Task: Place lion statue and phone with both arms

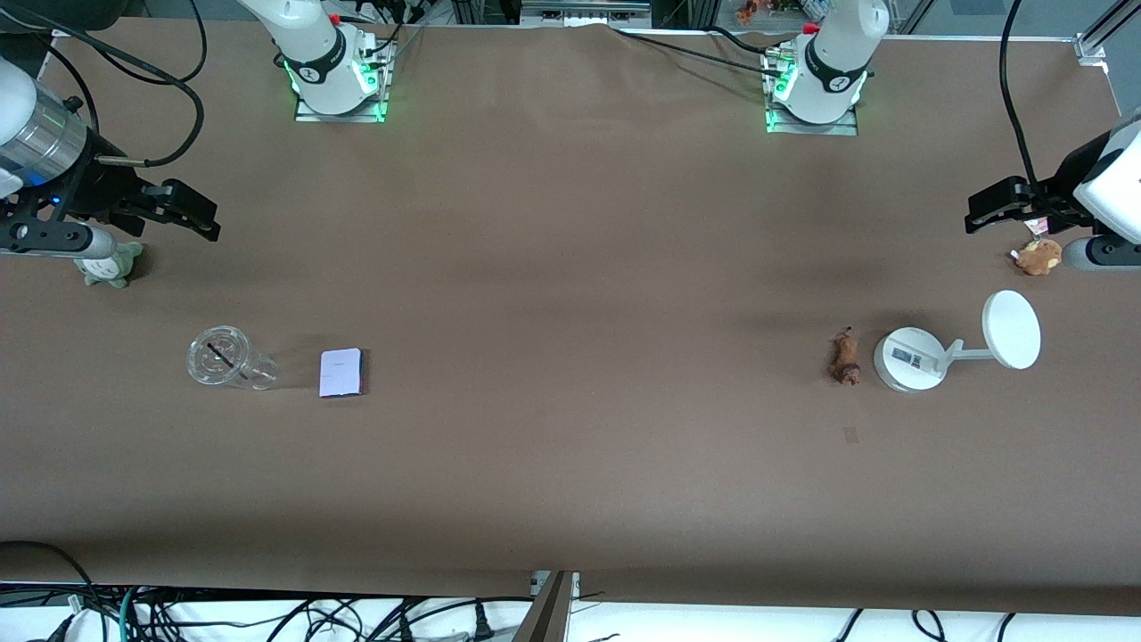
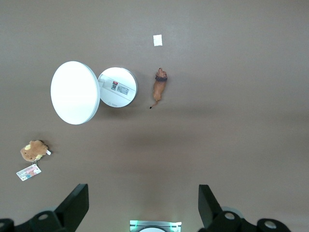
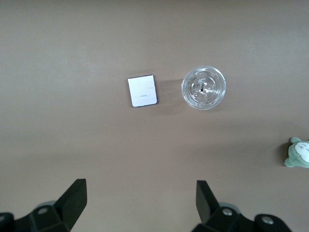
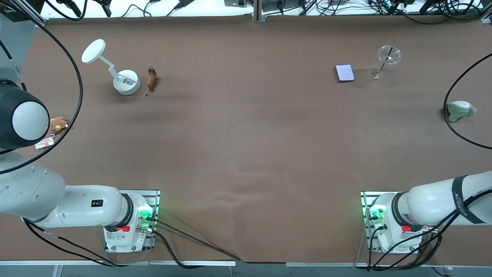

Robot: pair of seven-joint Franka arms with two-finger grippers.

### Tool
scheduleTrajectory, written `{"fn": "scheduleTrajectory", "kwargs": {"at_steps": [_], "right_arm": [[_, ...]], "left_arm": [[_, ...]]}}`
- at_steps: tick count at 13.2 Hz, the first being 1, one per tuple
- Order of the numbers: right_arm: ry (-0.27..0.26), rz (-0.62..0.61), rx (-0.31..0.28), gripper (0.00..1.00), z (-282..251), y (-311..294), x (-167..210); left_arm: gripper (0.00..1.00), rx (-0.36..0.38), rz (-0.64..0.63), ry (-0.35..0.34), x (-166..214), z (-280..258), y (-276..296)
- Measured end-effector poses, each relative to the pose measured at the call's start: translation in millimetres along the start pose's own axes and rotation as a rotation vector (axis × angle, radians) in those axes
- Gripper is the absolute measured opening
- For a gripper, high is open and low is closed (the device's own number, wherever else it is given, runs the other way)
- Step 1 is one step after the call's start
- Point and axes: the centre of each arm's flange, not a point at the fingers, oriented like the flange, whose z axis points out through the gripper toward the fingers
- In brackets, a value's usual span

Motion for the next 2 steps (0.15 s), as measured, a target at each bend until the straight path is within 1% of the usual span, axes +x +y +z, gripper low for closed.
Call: {"fn": "scheduleTrajectory", "kwargs": {"at_steps": [2], "right_arm": [[-0.001,0.000,0.000,1.00,0.7,0.0,0.3]], "left_arm": [[1.00,0.000,0.000,0.000,0.0,0.0,0.0]]}}
